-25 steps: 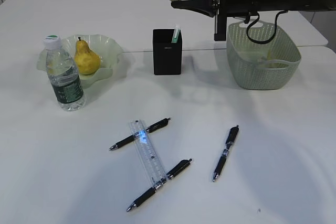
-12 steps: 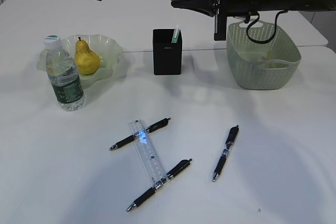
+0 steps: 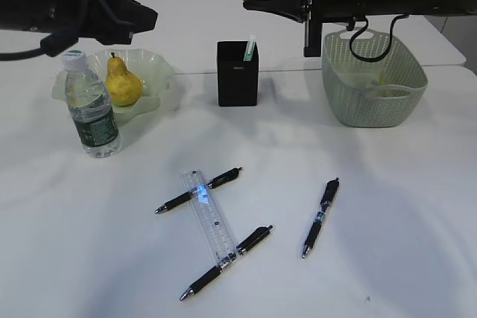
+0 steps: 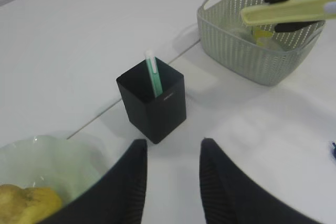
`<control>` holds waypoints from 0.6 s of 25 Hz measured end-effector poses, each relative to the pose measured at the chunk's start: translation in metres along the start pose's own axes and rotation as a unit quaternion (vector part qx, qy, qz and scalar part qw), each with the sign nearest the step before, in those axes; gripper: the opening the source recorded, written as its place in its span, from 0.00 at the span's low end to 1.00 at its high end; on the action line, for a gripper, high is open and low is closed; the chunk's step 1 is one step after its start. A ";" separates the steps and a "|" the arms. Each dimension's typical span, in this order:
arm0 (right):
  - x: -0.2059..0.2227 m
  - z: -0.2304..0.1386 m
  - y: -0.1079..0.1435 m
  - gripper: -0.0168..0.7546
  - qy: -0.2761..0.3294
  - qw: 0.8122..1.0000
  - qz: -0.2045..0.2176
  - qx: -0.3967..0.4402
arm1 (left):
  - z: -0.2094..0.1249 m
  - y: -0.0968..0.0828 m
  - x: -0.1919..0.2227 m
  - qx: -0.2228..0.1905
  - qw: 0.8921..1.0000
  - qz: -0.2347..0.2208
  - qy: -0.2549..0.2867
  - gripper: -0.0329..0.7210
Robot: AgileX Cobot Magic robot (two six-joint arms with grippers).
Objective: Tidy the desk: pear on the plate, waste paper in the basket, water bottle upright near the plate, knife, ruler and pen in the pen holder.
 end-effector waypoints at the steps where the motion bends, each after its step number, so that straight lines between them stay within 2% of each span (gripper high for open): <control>1: 0.000 0.000 0.000 0.19 0.000 1.000 0.000 -0.002 | -0.003 -0.001 0.001 -0.001 1.000 -0.003 -0.009 0.36; 4: 0.000 0.000 0.000 0.19 -0.001 1.000 0.000 -0.005 | -0.016 -0.008 0.003 0.020 0.999 -0.021 -0.021 0.35; 7: 0.000 0.000 0.000 0.19 -0.001 1.000 0.001 -0.007 | -0.017 -0.024 0.004 0.037 0.997 -0.067 -0.033 0.35; 11: 0.000 0.000 0.000 0.19 -0.001 1.000 0.001 -0.018 | -0.019 -0.046 0.005 0.084 0.987 -0.127 -0.048 0.35; 15: 0.000 0.000 0.001 0.19 -0.001 1.000 0.001 -0.023 | -0.032 -0.048 0.014 0.124 0.981 -0.142 -0.041 0.35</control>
Point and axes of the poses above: a point on each arm's last joint axis where the gripper is mounted, x pointing out along that axis toward the gripper, y along the wrist's bending axis when the last joint is at zero, z = x × y, the point moved 10 cm from there along x, pointing out along that axis toward the gripper, and after that the axes turned 13 degrees about -x, right-handed, at the moved point
